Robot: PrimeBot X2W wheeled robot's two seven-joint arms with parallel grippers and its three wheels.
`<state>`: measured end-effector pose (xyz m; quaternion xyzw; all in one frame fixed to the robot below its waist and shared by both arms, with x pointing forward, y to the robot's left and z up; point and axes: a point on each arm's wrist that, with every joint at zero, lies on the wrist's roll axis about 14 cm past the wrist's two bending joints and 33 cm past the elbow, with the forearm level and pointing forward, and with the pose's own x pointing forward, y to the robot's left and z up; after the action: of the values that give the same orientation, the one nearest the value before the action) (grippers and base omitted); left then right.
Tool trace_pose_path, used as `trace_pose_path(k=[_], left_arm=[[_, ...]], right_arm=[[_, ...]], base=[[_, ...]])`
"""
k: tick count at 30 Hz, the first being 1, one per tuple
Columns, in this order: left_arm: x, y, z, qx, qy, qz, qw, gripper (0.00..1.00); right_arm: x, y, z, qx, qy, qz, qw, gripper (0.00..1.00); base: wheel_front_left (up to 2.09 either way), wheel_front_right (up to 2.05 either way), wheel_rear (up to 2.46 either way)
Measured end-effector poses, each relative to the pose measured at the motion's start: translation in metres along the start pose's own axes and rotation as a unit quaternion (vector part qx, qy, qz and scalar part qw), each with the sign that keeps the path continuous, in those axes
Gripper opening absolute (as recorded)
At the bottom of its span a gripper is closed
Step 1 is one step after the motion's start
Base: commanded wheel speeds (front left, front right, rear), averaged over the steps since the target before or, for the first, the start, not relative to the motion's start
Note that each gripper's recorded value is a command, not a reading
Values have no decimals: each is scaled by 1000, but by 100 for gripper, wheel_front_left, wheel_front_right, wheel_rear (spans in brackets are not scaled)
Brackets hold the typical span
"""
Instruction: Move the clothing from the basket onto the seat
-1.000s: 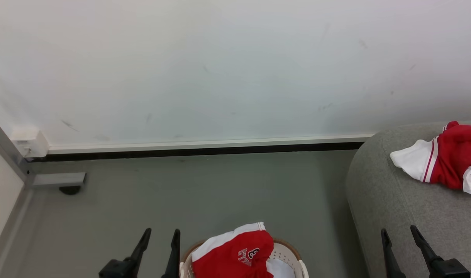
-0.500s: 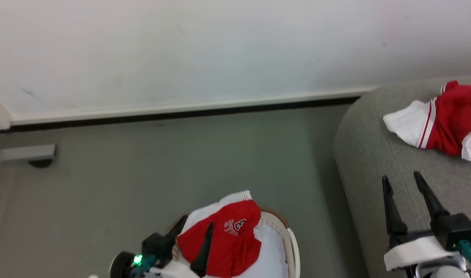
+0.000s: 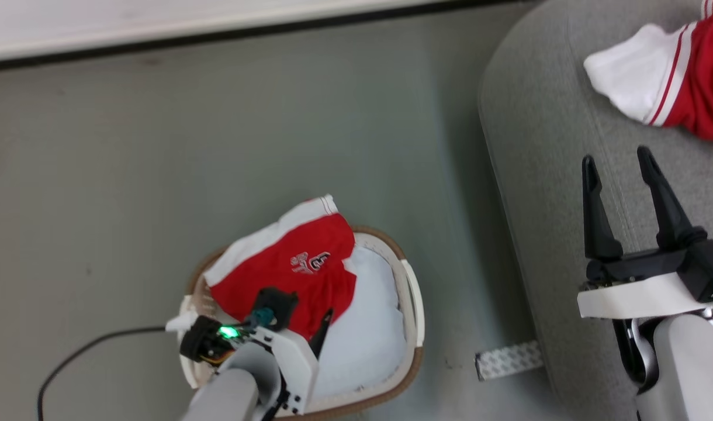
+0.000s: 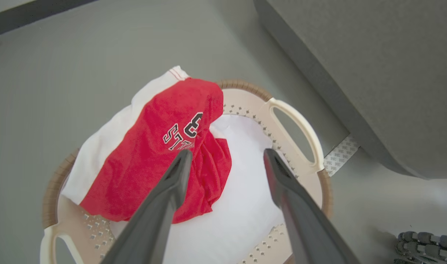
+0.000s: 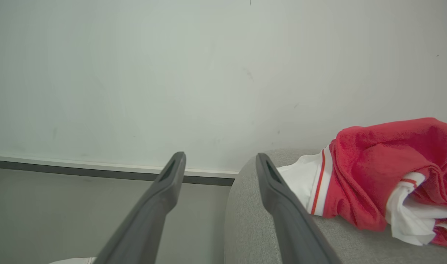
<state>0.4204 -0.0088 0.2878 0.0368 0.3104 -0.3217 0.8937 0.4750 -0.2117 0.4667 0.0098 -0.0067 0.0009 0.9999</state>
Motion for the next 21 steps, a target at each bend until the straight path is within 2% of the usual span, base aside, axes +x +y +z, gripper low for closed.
trace_pose_path(k=[6,12,21], left_arm=[[38,11,-57,-6,101,-10,995,100],[67,29,-103,-6,165,3,986,100],[98,46,-146,-16,203,19,979,100]], right_arm=[[17,-11,-27,-9,21,-8,1000,100],[29,-22,-51,-17,35,-17,999,100],[38,-23,-87,-22,61,-12,998,100]], base=[[0,0,0],[0,0,0],[0,0,0]])
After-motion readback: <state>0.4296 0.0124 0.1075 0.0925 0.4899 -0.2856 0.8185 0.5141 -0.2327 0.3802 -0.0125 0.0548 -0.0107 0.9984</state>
